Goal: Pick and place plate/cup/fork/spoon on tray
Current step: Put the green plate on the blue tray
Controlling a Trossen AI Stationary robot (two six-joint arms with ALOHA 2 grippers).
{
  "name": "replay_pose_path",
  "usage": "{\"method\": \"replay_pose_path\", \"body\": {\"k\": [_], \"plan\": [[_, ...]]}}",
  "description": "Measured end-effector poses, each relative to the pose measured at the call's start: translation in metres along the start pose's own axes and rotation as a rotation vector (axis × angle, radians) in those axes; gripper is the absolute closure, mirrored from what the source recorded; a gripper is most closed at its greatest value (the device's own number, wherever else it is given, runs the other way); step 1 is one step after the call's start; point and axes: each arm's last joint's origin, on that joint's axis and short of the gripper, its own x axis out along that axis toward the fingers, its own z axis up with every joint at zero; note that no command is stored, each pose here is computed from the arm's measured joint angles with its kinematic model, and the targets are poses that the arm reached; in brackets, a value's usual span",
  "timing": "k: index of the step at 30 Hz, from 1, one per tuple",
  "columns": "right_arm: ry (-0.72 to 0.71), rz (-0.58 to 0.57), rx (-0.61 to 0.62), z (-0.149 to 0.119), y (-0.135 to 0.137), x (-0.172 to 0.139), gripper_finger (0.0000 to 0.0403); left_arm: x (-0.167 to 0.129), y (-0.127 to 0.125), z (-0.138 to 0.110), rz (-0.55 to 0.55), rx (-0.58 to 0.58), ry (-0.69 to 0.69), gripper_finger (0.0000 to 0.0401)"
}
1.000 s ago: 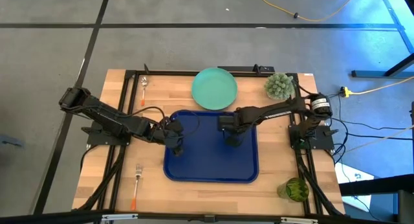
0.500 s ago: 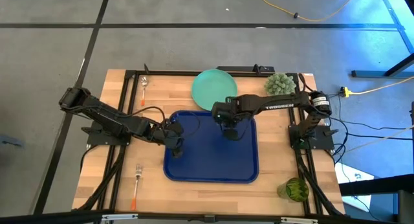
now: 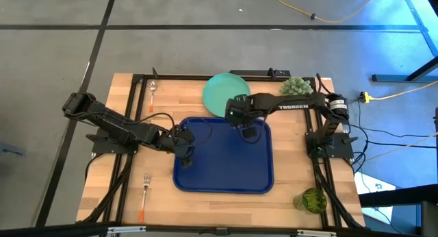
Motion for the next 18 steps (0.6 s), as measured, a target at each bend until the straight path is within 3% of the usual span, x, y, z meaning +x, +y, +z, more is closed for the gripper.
{"method": "replay_pose_path", "body": {"k": [4,13,18], "plan": [[-0.012,0.030,0.032,-0.007,-0.016,0.005,0.0277,0.000,0.000,0.000,0.011,0.023,-0.009,0.0401],[0.000,0.071,-0.090,-0.030,-0.028,0.035,0.0277,0.003,0.008,0.006,0.063,-0.028,-0.038,0.0401],[0.020,0.025,-0.154,-0.039,-0.031,0.048,0.0277,0.005,0.016,0.011,0.088,-0.059,-0.045,0.0401]]}}
